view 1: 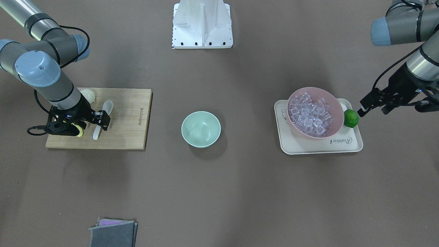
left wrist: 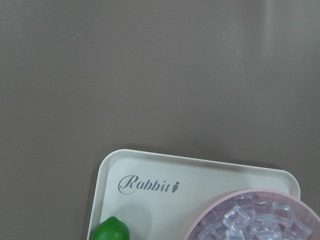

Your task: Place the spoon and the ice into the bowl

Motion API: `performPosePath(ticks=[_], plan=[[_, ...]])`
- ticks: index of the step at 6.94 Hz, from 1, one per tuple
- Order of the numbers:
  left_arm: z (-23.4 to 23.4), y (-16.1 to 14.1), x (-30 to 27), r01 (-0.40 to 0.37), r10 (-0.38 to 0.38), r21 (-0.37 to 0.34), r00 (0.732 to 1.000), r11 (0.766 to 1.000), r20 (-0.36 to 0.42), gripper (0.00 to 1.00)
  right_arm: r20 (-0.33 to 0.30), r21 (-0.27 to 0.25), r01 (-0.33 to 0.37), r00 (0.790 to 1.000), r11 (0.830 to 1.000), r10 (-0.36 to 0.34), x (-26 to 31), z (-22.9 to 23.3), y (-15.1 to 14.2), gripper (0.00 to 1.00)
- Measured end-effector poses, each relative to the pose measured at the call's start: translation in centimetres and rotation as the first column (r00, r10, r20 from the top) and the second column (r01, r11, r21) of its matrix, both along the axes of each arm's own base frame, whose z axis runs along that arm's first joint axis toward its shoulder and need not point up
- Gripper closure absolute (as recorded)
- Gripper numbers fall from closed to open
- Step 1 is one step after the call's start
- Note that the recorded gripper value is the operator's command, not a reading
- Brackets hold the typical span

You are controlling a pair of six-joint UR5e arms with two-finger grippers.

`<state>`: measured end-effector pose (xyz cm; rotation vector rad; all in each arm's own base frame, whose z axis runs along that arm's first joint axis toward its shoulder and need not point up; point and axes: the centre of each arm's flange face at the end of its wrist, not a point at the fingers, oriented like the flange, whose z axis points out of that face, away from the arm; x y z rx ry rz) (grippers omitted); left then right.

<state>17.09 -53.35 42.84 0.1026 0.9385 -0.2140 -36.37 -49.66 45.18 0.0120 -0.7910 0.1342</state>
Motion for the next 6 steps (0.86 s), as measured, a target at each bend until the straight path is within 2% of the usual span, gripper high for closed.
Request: performPosePath(ticks=[1,6], plan=[[-0.2,0.0,0.3,0.001,-0.001,0.000,1.000,1.000,0.000,0.03,-0.003,-0.006,0.000,1.000,1.000,0.000,0.0,0.3,0.1,1.00],[-0.5,0.0,0.8,0.002,-0.002,-0.007,1.000,1.000,-0.004,0.03,0.024,-0.017,-0.001,1.000,1.000,0.002,-1.1,-1.4,0.3,1.00]])
